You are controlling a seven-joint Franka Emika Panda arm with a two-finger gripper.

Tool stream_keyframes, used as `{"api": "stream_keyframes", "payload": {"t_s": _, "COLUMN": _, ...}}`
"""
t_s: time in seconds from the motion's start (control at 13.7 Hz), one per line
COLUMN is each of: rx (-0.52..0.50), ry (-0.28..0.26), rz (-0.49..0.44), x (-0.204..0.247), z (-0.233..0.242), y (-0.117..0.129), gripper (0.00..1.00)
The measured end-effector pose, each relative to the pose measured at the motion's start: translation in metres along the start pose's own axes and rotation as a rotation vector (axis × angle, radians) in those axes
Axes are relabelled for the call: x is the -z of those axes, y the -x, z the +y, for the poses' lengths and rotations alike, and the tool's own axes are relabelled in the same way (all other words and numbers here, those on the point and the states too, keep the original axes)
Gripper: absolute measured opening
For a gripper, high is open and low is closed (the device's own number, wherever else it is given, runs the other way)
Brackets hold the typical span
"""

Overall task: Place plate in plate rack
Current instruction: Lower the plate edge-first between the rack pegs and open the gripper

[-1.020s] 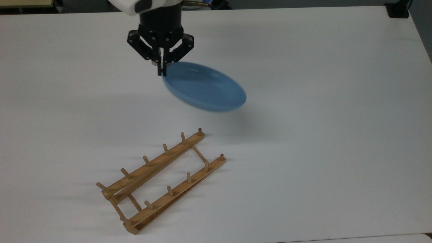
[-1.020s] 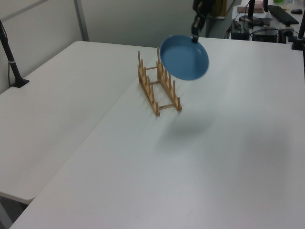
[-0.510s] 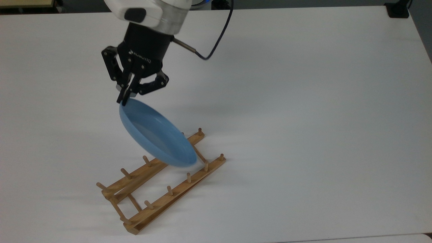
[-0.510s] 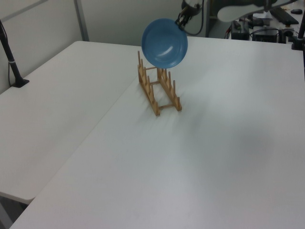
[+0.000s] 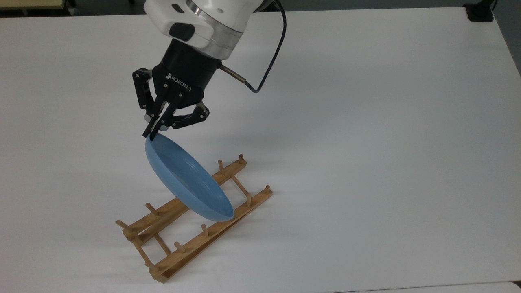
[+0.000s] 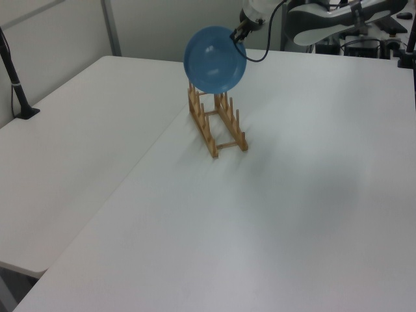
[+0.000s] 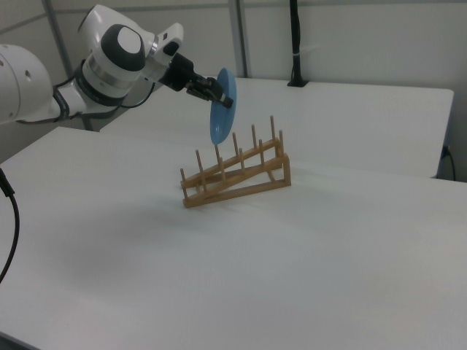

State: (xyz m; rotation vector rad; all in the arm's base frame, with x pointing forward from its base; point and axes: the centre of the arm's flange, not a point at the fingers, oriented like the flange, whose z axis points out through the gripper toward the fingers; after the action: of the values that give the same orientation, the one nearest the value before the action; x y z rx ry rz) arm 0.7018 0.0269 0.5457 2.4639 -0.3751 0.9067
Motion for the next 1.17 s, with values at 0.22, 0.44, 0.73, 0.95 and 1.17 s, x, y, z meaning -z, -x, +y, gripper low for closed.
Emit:
{"api": "stream_keyframes", "payload": {"t_s": 0.22, "rx": 0.032, "ry": 0.015, "rz": 0.064, "x": -0.005, "z": -0.011, "y": 0.001, "gripper": 0.04}}
{"api": "stream_keyframes", "payload": {"t_s": 0.44, "rx": 0.081, "ry": 0.03, "rz": 0.075, "x": -0.02, "z": -0.024, "y": 0.01, "gripper": 0.04}}
{"api": "stream_keyframes", "payload": {"t_s": 0.73, "rx": 0.132, "ry": 0.051, "rz": 0.088, "x": -0.029, "z": -0.035, "y": 0.018, "gripper": 0.04}}
{"api": "stream_keyframes", "payload": {"t_s": 0.95, "rx": 0.179, "ry": 0.064, "rz": 0.093, "x": -0.038, "z": -0.048, "y": 0.028, "gripper": 0.04}}
{"api": "stream_keyframes", "payload": {"t_s": 1.17, "rx": 0.216, "ry": 0.078, "rz": 0.091, "x": -0.047, "z": -0.055, "y": 0.038, "gripper": 0.04}}
